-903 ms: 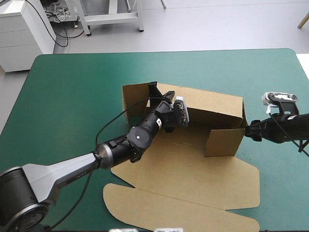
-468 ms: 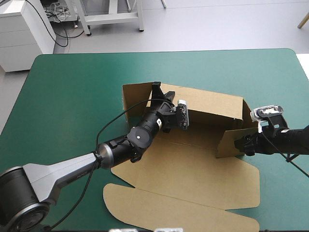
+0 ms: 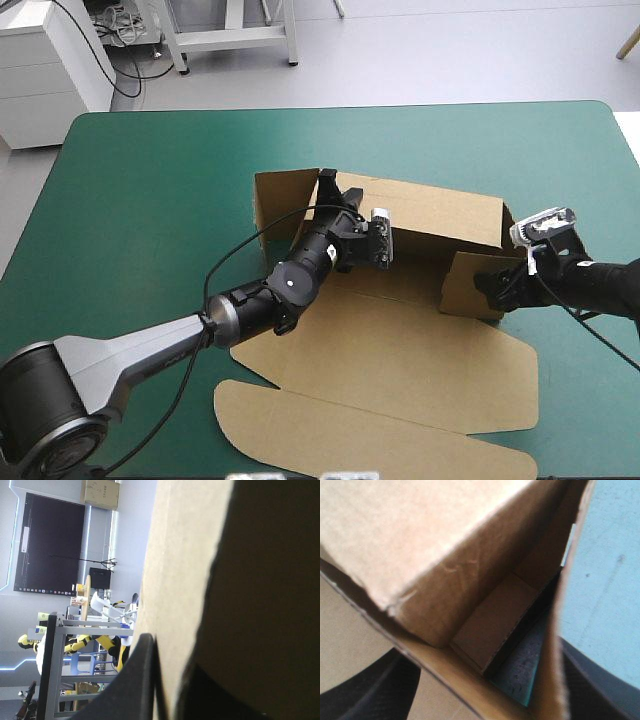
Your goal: Fold the box
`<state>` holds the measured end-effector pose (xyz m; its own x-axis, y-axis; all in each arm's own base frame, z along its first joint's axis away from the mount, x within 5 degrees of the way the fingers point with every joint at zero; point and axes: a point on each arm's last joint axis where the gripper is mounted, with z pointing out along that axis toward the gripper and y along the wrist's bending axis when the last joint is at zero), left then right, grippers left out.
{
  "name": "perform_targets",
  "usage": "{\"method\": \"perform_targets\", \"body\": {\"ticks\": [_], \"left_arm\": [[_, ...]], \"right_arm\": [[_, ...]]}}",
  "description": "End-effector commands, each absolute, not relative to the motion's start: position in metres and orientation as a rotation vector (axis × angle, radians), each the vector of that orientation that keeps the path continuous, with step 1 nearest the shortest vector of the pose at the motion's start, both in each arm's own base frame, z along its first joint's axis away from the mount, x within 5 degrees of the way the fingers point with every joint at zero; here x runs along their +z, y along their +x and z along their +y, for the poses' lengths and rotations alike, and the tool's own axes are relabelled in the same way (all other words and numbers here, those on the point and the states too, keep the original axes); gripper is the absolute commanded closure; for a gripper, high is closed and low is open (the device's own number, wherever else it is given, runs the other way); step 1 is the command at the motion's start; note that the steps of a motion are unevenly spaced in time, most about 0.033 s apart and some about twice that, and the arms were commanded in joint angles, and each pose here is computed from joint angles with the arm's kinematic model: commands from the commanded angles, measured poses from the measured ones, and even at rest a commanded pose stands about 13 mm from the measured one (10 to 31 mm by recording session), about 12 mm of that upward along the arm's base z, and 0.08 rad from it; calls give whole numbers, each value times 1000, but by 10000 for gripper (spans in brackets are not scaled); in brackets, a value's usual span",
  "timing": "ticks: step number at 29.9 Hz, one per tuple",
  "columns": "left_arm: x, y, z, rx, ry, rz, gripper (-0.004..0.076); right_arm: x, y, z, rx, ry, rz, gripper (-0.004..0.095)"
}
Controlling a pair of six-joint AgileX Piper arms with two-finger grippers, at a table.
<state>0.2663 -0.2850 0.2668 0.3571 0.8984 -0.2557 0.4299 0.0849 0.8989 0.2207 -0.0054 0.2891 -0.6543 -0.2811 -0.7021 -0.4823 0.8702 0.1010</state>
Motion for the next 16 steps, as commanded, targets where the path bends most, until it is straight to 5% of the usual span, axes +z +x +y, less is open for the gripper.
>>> {"method": "perform_targets", "body": {"ticks": [1, 16], "left_arm": [[255, 263, -287, 420, 1546, 1317, 731], [254, 263, -287, 413, 1538, 1329, 731]], "right_arm": [[288, 222, 6, 376, -547, 2263, 263], [271, 222, 35, 360, -444, 2178, 263]]}}
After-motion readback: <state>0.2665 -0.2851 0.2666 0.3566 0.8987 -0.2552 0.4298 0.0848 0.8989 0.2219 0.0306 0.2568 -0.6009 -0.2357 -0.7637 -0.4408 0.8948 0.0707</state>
